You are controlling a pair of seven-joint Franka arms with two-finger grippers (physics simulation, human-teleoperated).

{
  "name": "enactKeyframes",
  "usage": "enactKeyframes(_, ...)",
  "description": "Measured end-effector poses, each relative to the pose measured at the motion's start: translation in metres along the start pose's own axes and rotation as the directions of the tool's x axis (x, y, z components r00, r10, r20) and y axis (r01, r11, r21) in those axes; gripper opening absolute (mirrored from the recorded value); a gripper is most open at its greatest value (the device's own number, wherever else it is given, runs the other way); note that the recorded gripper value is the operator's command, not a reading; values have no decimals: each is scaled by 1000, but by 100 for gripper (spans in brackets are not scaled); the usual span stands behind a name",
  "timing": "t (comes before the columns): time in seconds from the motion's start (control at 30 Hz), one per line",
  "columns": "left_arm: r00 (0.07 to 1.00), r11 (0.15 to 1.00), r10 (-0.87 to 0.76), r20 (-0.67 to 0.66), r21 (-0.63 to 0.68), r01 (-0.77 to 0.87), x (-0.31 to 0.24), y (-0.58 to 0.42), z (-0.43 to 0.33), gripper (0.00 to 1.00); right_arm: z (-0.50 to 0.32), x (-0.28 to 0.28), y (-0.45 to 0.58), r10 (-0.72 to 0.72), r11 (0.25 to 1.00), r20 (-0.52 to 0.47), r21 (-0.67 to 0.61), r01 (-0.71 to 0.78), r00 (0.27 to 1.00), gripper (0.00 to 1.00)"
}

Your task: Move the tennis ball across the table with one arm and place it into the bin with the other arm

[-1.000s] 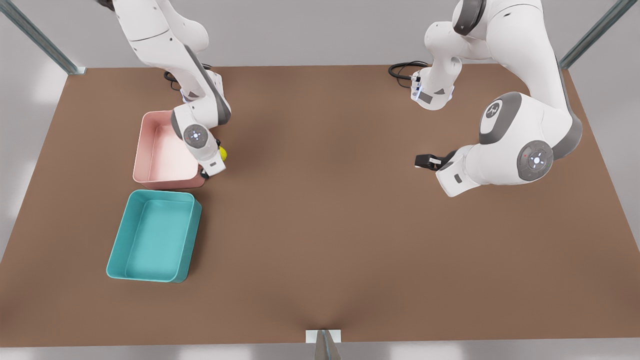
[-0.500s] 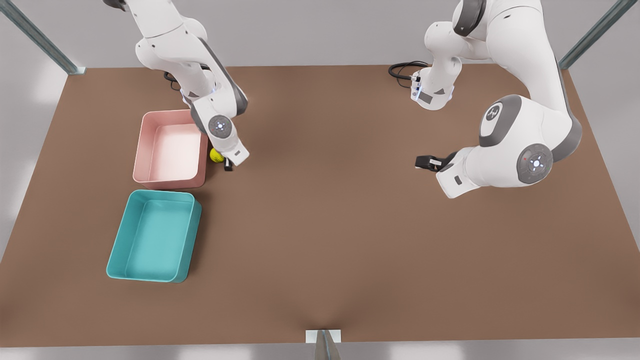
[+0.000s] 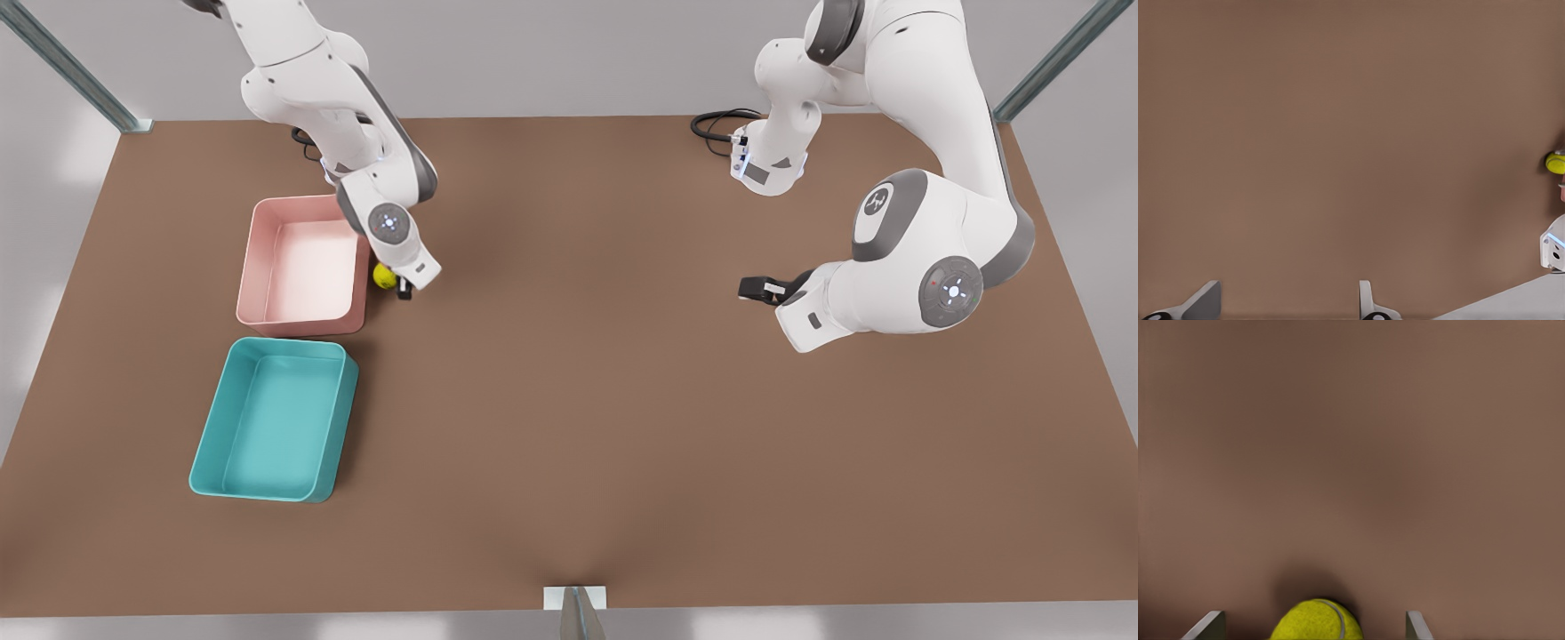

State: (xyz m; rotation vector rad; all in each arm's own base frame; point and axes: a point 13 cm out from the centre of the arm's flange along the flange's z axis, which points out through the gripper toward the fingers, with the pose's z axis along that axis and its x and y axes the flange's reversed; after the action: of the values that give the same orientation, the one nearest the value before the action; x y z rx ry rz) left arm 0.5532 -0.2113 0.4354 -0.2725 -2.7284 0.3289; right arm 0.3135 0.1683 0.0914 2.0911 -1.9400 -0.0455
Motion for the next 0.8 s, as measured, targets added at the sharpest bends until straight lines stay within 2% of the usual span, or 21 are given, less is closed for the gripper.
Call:
enactKeyframes(0.3, 1000, 1000, 2, -1, 0, -2, 0, 0, 0, 100, 7, 6, 1, -30, 1000, -12, -8, 29, 999, 100)
enactKeyframes(0.6, 1000, 1000, 4, -1, 0, -4, 0, 0, 0, 100, 22, 56, -12, 63, 997, -2, -46, -63, 998, 100)
enactKeyframes(0.8, 1000, 1000, 4, -2, 0, -4, 0, 0, 1, 100, 28, 45, -6, 11, 999, -19, -52, -12, 1000, 100)
